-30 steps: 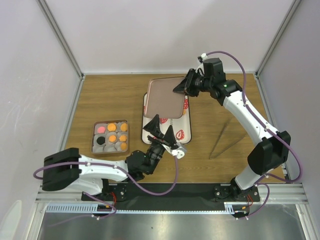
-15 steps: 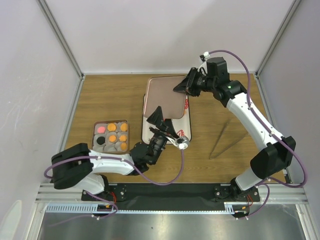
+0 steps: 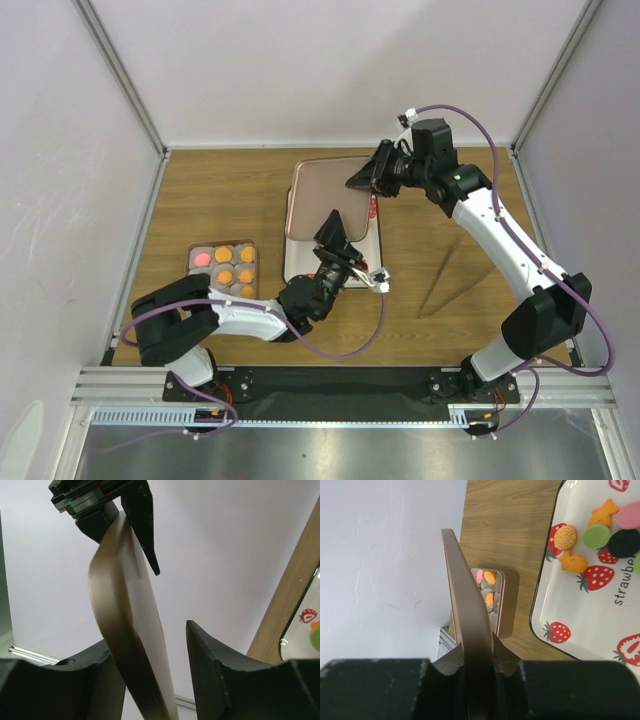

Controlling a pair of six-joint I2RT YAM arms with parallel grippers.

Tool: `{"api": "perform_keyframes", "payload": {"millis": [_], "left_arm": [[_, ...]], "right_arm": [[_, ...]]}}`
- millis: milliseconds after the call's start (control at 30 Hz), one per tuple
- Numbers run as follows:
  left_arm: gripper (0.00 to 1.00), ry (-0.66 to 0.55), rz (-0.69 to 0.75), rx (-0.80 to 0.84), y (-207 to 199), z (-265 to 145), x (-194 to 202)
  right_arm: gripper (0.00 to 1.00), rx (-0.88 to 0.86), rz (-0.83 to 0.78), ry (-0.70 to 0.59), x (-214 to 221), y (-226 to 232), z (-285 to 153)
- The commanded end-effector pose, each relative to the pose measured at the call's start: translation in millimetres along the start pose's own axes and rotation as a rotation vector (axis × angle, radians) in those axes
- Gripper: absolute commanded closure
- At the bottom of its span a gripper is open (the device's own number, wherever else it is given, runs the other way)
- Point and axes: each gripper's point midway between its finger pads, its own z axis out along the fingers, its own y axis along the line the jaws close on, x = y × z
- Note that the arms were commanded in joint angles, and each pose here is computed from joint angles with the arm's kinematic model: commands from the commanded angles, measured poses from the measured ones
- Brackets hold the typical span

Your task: Pack the cookies

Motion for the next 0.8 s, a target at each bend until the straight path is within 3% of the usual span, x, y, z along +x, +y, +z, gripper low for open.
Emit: {"api": "perform_keyframes", "payload": {"millis": [0,433,600,700,767], "left_arm": [[0.50,0.047,-0.278,-0.389,100,-7,22],[0.81,0.088,-0.493,-0.344,116,-4,37],[1.00,0.102,-0.553,-0.354,122,-5,41],[1.00,0.101,-0.594,-0.331,122,-5,41],[1.00,0.095,-0.637,-0.322,130,-7,42]], "right_arm": [[0.95,-0.092,-0.035,-0.031,-3,32,-15],[0.94,-0.105,-0.029,-0.039,-3,39,-13],[0.89,-0.107,-0.030,-0.047,-3,42,-14],[0.71,-0.114,-0.044,-0.062,-7,46,-16],[0.54,-0.109,-0.071,-0.081,-11,47,-18]]}}
